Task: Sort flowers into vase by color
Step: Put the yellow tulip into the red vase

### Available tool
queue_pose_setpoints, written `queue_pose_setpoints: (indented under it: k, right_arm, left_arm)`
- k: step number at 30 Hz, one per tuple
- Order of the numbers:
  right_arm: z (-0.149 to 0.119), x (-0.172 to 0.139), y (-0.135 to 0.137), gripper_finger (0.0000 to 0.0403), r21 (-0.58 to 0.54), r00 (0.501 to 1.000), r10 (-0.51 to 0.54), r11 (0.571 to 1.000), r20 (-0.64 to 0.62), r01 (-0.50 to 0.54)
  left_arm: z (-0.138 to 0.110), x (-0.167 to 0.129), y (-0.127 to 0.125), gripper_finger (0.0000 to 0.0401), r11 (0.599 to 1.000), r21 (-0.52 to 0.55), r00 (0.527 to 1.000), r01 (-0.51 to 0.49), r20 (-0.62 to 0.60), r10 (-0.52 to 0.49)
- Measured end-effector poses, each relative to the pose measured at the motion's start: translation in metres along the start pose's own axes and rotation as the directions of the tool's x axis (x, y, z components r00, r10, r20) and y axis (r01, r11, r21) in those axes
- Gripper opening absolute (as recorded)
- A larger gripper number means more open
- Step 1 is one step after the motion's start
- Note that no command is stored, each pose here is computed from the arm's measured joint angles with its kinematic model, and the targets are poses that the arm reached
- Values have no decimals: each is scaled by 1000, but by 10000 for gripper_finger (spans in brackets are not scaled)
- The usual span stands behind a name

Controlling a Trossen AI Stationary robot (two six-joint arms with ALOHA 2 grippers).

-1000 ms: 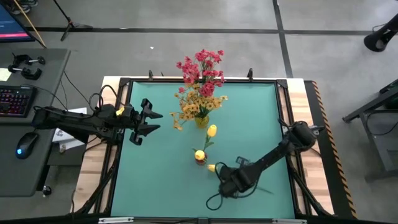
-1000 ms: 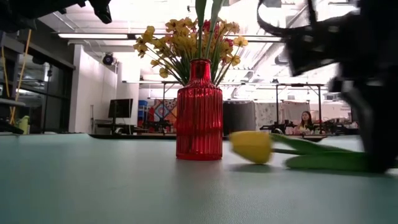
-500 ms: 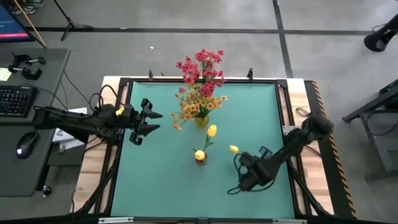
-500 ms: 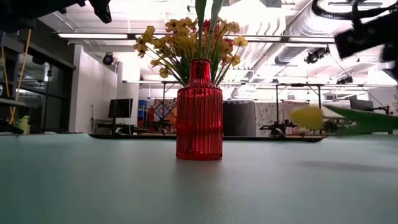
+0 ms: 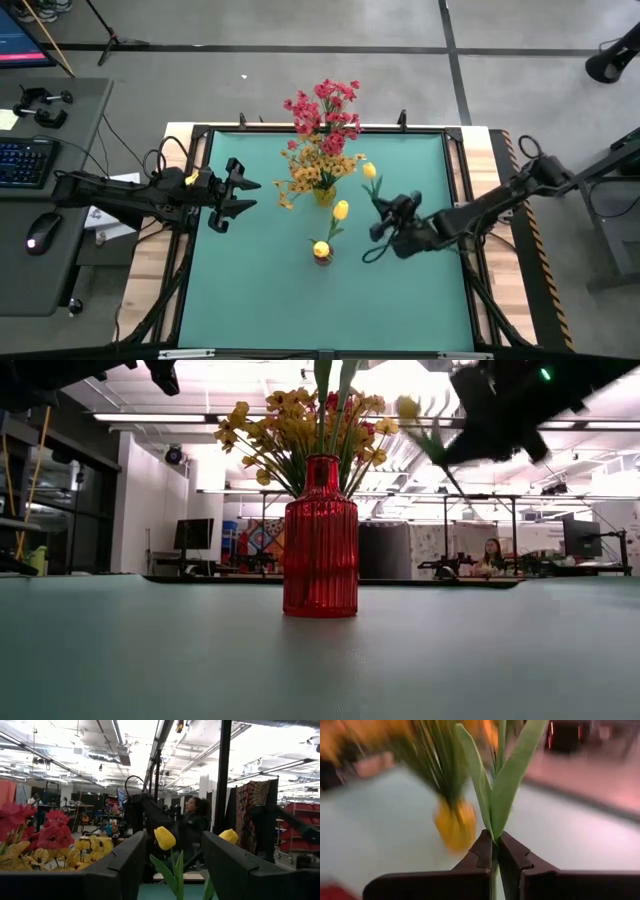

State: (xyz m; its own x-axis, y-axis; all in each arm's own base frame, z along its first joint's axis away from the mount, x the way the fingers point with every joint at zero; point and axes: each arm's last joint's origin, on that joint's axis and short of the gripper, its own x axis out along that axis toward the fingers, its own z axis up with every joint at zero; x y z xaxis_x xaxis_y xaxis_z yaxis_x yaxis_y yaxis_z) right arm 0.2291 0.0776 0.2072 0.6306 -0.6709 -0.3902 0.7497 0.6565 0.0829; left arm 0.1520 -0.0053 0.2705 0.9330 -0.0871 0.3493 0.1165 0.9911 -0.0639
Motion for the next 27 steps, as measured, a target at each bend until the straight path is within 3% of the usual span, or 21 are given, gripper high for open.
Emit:
queue_pose_setpoints:
  k: [5,10,14,19,23,27]
  right_arm:
    - [40,-4,18,0,-17,962,121,993,247,-120]
    - [62,-6,29,0,-107,832,345,937,435,-333]
    - [61,2,34,0,-163,749,397,915,530,-369]
    - [54,17,44,0,-224,623,497,856,604,-465]
    - [45,24,48,0,-238,575,526,832,627,-501]
    - [41,23,51,0,-223,568,538,818,623,-531]
  left_arm:
    - [0,0,0,184,1000,0,1000,0,-1,0]
    - [-1,0,0,184,1000,-1,1000,0,-7,0]
    - [-1,0,0,184,1000,-1,1000,0,-7,0]
    - [-1,0,0,184,1000,-1,1000,-3,-7,3]
    - [-1,0,0,184,1000,-1,1000,-9,-6,9]
    - [-1,0,0,184,1000,-8,1000,-10,-7,10]
